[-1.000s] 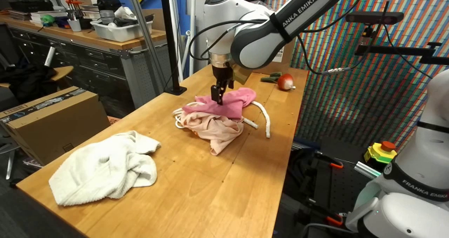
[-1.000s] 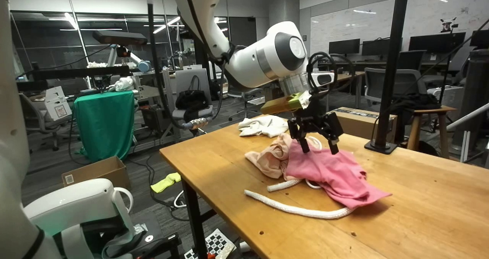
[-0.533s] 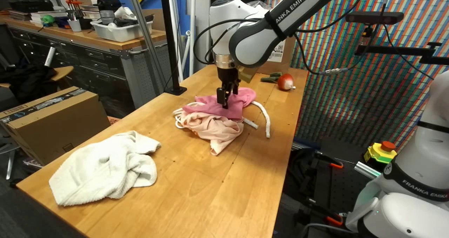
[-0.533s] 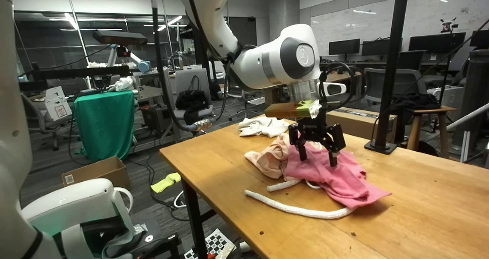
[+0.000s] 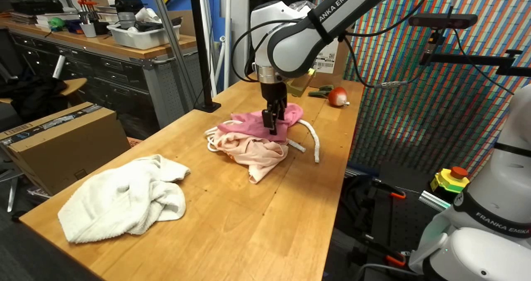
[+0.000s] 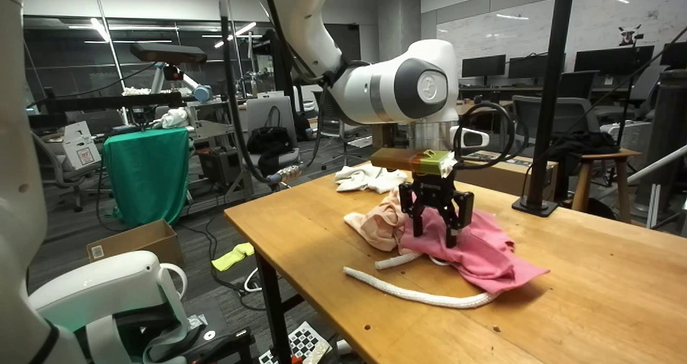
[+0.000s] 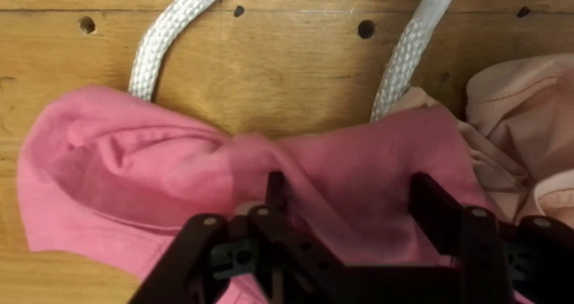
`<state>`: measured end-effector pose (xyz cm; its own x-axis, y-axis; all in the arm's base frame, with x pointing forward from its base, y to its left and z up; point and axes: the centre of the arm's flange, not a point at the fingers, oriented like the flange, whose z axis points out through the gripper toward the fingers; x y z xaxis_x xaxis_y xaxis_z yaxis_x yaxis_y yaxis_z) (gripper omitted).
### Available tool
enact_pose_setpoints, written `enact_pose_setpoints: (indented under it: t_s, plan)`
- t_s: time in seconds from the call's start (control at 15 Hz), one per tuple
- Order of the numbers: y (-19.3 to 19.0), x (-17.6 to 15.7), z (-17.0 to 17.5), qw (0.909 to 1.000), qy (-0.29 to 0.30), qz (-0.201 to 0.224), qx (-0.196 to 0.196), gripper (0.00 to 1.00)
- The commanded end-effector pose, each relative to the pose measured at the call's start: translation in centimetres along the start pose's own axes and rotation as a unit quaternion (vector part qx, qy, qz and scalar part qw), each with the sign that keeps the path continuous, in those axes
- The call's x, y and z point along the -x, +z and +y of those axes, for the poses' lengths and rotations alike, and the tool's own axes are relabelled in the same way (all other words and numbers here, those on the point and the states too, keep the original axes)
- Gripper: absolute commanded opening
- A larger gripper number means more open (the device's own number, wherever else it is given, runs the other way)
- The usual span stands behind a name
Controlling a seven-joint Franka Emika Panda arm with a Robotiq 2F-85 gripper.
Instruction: Spread the objects across on the table
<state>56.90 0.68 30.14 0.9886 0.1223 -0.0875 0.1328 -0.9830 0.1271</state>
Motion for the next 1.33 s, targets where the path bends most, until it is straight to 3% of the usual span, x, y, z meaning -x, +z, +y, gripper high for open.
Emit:
enact_pose_setpoints:
  t_s: [0.0, 0.27, 0.53, 0.6, 0.87, 1.07, 1.27]
  plan:
    - [-1.3, 0.4, 0.1, 0.9999, -0.009, 0.002, -0.011, 0.43]
    - [-2.1, 0.5, 0.3, 0.9999, -0.008, 0.007, -0.011, 0.11]
    - [-1.6, 0.5, 0.2, 0.9999, -0.007, 0.004, -0.01, 0.02]
    - [-1.3, 0.5, 0.3, 0.9999, -0.005, 0.003, -0.009, 0.07]
    - [-0.6, 0.5, 0.7, 0.9997, 0.018, 0.014, 0.008, 0.07]
    - [-2.4, 0.0, 2.5, 0.9947, 0.069, 0.064, 0.04, 0.06]
    - [-4.2, -0.4, 4.8, 0.9842, 0.109, 0.115, 0.078, 0.06]
